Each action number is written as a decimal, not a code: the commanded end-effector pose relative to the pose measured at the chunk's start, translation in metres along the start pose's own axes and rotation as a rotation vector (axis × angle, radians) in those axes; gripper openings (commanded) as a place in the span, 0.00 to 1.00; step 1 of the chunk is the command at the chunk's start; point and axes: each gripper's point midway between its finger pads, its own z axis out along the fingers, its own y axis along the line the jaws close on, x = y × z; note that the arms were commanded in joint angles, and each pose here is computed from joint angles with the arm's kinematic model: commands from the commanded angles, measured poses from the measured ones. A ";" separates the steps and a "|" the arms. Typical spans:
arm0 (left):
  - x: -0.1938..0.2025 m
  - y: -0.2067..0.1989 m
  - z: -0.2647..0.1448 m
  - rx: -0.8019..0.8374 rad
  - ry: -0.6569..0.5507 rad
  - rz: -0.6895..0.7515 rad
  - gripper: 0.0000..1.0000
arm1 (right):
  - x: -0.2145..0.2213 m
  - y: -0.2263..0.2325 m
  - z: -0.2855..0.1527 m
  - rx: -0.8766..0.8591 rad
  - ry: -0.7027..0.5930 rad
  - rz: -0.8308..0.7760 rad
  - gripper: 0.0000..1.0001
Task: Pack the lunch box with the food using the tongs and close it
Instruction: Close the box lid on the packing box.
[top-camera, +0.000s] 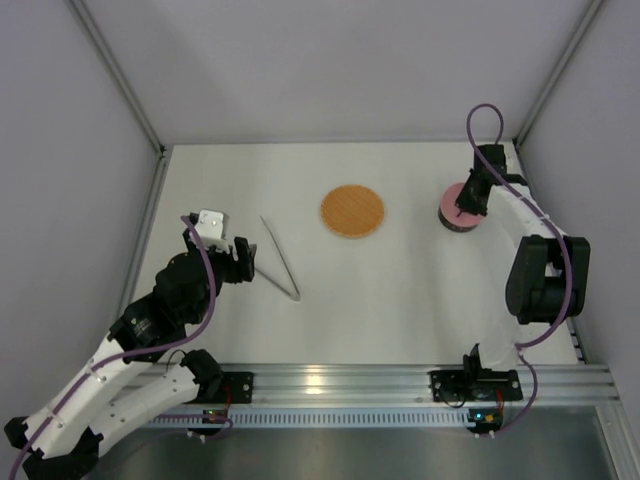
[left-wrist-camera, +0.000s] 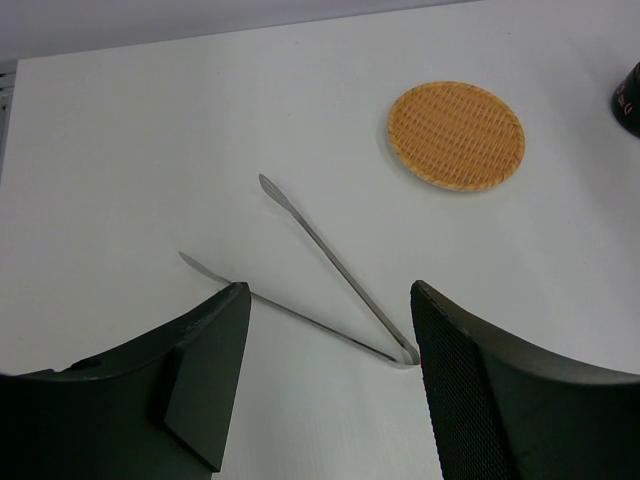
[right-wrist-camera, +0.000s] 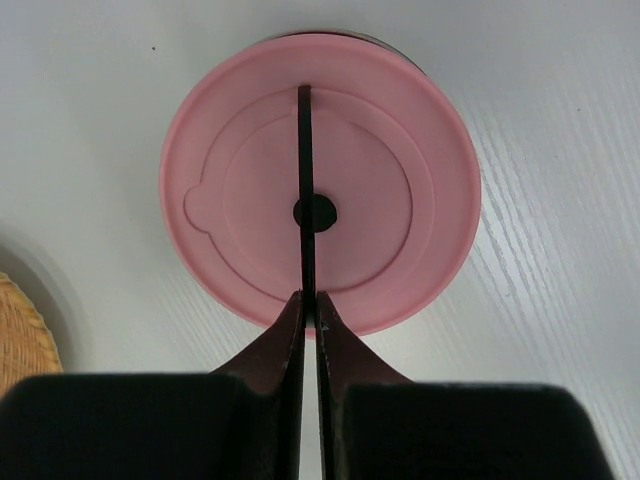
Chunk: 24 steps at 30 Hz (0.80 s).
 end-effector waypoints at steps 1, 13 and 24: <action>-0.007 -0.002 0.003 -0.001 -0.031 -0.012 0.71 | -0.009 0.000 0.014 -0.007 -0.007 0.008 0.00; -0.005 -0.003 0.006 -0.003 -0.020 -0.007 0.71 | -0.037 0.001 -0.001 -0.003 -0.020 -0.018 0.00; -0.004 -0.006 0.007 0.008 -0.014 -0.005 0.71 | -0.058 0.012 -0.006 -0.011 0.022 -0.057 0.01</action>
